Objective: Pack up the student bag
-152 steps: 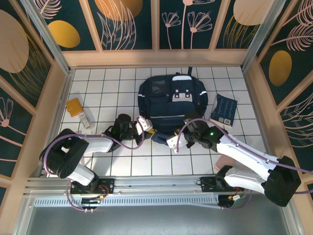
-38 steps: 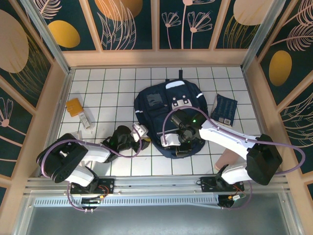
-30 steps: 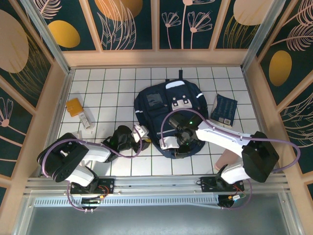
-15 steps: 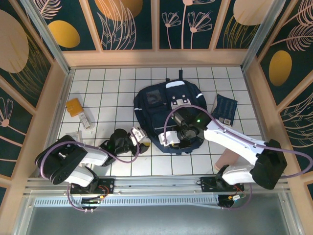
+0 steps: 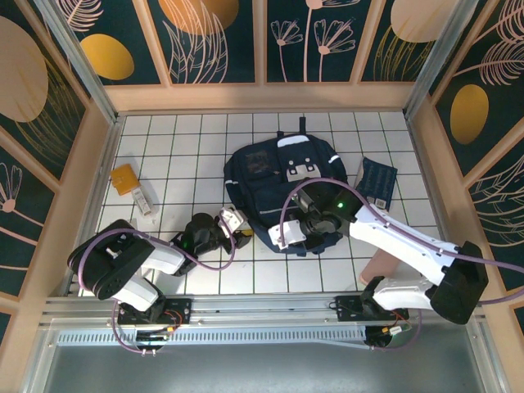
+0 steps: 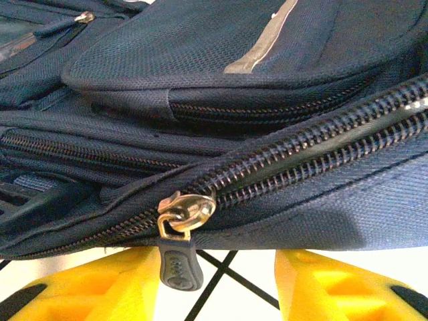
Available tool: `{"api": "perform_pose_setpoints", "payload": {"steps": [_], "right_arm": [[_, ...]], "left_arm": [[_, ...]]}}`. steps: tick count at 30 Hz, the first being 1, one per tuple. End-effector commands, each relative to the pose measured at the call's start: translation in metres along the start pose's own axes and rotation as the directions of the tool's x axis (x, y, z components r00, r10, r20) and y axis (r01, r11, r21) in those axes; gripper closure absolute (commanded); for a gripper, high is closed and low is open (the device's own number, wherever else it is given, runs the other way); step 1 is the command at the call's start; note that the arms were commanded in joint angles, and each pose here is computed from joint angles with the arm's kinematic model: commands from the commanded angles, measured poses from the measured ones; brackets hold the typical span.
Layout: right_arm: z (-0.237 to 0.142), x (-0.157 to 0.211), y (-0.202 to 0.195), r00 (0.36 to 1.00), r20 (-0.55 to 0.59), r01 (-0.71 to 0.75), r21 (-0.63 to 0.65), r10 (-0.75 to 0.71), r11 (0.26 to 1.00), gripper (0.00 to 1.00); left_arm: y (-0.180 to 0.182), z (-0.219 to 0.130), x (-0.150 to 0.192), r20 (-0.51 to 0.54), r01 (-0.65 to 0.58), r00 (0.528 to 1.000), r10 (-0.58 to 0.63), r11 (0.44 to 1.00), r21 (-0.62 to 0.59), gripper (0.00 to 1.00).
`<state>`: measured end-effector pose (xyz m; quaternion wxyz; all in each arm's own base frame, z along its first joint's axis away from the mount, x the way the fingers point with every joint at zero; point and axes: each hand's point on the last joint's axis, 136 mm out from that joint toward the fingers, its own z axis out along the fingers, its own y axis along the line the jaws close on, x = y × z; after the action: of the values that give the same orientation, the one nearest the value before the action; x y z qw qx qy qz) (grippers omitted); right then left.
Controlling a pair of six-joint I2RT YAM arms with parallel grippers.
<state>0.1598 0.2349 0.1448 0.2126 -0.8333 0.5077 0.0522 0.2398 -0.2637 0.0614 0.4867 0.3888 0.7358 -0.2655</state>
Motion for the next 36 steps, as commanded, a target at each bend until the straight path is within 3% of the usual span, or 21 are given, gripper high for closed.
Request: {"api": "perform_pose_setpoints", "payload": {"steps": [1,6,17,22,23,28,31,36], "right_arm": [[-0.011,-0.008,0.007,0.998,0.025,0.057,0.009,-0.058,0.998,1.00],[-0.012,-0.008,0.014,0.995,0.010,0.095,0.006,-0.095,0.995,1.00],[-0.013,-0.007,0.024,0.991,-0.005,0.134,0.014,-0.134,0.991,1.00],[-0.011,-0.009,0.030,0.988,0.003,0.152,0.015,-0.152,0.988,1.00],[-0.010,-0.008,0.031,0.988,0.001,0.152,0.013,-0.152,0.988,1.00],[-0.008,-0.002,0.033,0.989,-0.018,0.149,0.017,-0.149,0.989,1.00],[-0.010,0.001,0.034,0.989,-0.021,0.146,0.025,-0.145,0.989,1.00],[-0.012,0.007,0.037,0.989,-0.029,0.149,0.026,-0.148,0.989,1.00]], "left_arm": [[0.000,0.006,-0.016,0.053,-0.011,0.999,0.011,1.000,0.012,0.57],[0.009,0.008,-0.025,0.080,-0.022,0.996,0.025,0.999,-0.036,0.69],[0.004,0.011,-0.047,0.111,-0.097,0.989,0.097,0.995,-0.001,0.62],[0.010,0.008,-0.051,0.114,-0.126,0.985,0.129,0.991,-0.035,0.98],[0.015,0.008,-0.051,0.105,-0.123,0.986,0.128,0.991,-0.056,1.00],[0.026,0.003,-0.047,0.078,-0.112,0.990,0.120,0.989,-0.100,1.00],[0.048,-0.005,-0.041,0.045,-0.075,0.995,0.086,0.978,-0.193,1.00],[0.094,-0.022,-0.038,0.088,0.082,0.995,-0.055,0.936,-0.343,1.00]]}}
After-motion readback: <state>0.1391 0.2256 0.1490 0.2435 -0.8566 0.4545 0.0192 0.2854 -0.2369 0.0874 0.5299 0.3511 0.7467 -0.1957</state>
